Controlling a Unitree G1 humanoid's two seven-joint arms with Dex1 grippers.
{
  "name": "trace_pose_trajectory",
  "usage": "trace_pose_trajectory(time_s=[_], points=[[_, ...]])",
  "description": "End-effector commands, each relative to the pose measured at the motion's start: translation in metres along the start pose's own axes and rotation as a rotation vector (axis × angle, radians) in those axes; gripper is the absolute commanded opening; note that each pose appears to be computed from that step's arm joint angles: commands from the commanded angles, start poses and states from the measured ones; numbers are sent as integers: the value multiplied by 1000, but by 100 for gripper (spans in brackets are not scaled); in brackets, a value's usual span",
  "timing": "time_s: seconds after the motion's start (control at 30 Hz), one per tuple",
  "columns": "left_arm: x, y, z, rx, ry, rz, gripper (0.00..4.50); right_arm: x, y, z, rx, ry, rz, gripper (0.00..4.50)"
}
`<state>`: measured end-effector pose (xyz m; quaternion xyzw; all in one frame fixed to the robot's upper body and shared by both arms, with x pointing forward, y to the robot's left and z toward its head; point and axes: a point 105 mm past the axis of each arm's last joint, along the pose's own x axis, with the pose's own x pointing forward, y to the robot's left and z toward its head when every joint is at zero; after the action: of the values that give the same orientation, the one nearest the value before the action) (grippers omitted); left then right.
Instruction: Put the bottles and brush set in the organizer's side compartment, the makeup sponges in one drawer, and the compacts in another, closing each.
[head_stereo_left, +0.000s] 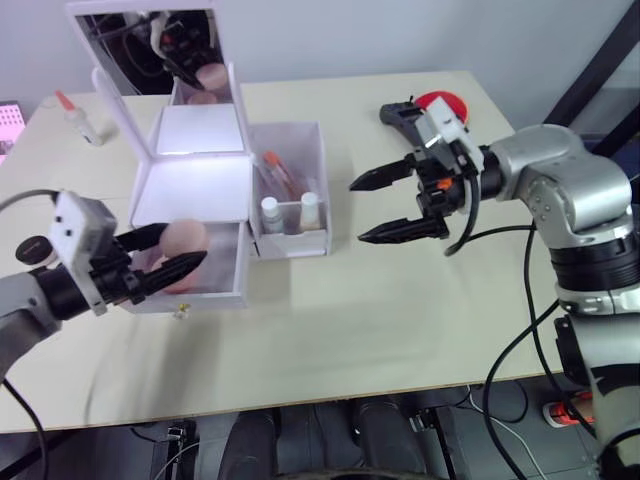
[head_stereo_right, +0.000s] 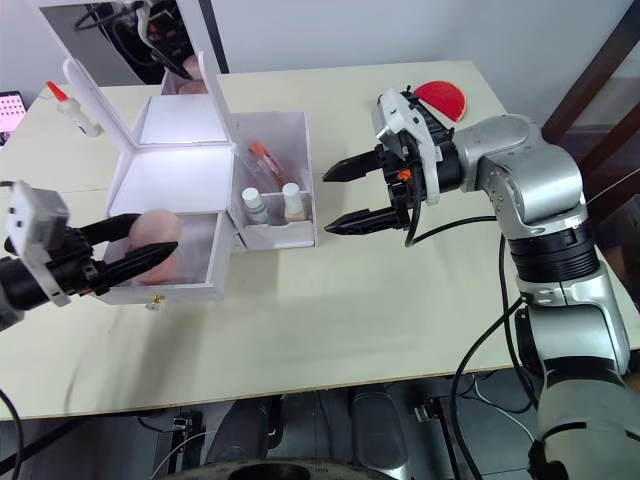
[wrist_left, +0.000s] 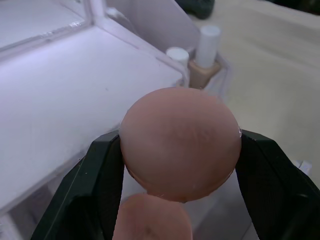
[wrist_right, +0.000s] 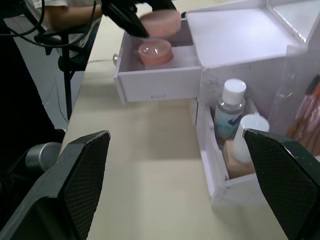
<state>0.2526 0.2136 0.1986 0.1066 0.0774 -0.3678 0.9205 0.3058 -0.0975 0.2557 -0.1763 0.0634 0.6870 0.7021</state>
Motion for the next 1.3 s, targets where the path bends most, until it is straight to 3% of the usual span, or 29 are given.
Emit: trace_pose_trajectory(time_s=[0.03, 0.4, 0.87, 0.93, 1.0, 1.3], points=[[5, 4, 1, 53, 16, -9, 267, -11, 5, 14, -53, -30, -42, 450], [17, -4, 6, 69, -16, -88, 267, -10, 7, 10, -40, -37, -72, 450], [18, -4, -3, 80, 24, -90, 267, -7, 4, 11, -42, -47, -76, 450], [18, -2, 0, 73, 14, -88, 373, -6, 4, 10, -42, -48, -76, 450], [17, -2, 1, 67, 7, -94, 443, -5, 4, 10, -40, -48, -77, 450], [4, -1, 28, 53, -93, -91, 443, -5, 5, 9, -39, -48, -62, 450]])
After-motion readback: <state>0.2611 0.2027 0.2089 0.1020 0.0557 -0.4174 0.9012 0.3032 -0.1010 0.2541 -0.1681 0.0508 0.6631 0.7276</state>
